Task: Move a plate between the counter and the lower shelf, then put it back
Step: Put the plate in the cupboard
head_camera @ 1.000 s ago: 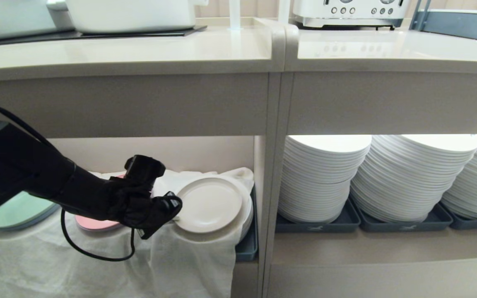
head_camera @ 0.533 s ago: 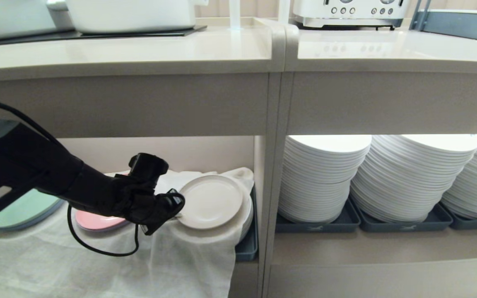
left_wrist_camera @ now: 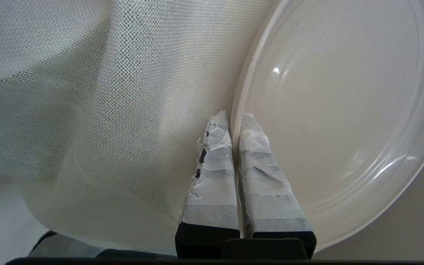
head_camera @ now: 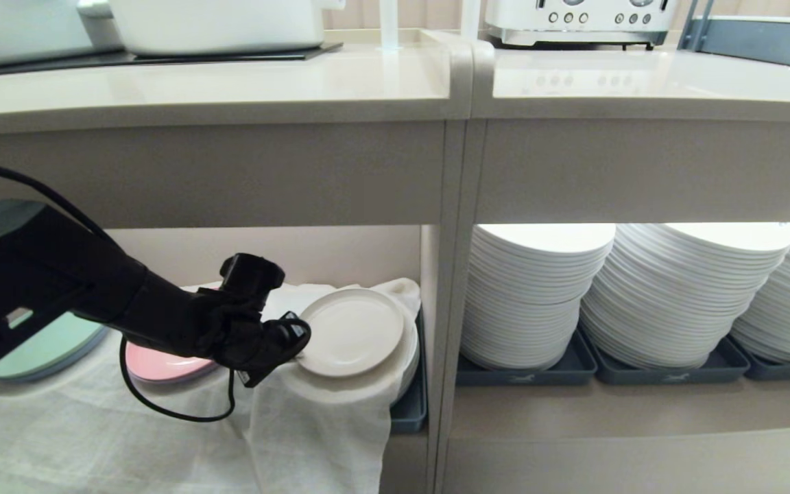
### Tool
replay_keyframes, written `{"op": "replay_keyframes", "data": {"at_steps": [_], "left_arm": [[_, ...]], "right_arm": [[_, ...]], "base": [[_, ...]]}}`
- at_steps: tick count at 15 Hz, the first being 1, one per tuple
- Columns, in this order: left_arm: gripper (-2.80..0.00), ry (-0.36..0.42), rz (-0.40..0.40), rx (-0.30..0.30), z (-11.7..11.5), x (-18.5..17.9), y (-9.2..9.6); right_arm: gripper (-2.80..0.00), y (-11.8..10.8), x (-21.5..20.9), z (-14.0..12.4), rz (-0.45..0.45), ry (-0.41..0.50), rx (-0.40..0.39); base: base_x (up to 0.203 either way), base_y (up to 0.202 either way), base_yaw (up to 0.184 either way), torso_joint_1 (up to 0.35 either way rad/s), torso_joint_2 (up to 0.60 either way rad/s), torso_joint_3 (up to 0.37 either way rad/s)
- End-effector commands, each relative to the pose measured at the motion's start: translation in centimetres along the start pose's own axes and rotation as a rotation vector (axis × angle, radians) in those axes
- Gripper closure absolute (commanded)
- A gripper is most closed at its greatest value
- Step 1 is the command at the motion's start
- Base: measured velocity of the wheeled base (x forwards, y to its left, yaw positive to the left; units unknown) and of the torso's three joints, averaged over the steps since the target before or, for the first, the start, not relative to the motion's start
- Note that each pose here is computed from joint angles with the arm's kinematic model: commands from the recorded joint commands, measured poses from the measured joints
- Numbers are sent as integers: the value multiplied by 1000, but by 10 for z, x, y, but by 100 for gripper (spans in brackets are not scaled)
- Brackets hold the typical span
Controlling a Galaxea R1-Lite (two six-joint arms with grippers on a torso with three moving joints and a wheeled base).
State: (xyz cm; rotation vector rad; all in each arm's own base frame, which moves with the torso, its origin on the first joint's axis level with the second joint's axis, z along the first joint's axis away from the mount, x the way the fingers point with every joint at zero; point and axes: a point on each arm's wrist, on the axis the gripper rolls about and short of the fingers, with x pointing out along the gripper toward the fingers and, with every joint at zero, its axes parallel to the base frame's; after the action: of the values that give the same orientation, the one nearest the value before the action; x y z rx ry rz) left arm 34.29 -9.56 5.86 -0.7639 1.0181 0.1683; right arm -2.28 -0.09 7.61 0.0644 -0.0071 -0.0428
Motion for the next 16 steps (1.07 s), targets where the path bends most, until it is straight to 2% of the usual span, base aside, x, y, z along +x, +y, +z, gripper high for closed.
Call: {"op": "replay_keyframes", "data": {"at_steps": [1,10,11,16], "left_arm": [[0,2,3,-5,0,1,0],[0,5,5,-1,-2,1,0],[-280,5,4,-1,-2,1,0],[-280,4,4,-1,-2,1,0]], "right_arm": [[0,0,0,0,0,0,0],[0,0,0,0,0,0,0],[0,0,0,0,0,0,0],[0,0,0,0,0,0,0]], "base": [[0,0,0,0,0,0],[0,0,0,0,0,0],[0,0,0,0,0,0],[0,0,0,0,0,0]]}}
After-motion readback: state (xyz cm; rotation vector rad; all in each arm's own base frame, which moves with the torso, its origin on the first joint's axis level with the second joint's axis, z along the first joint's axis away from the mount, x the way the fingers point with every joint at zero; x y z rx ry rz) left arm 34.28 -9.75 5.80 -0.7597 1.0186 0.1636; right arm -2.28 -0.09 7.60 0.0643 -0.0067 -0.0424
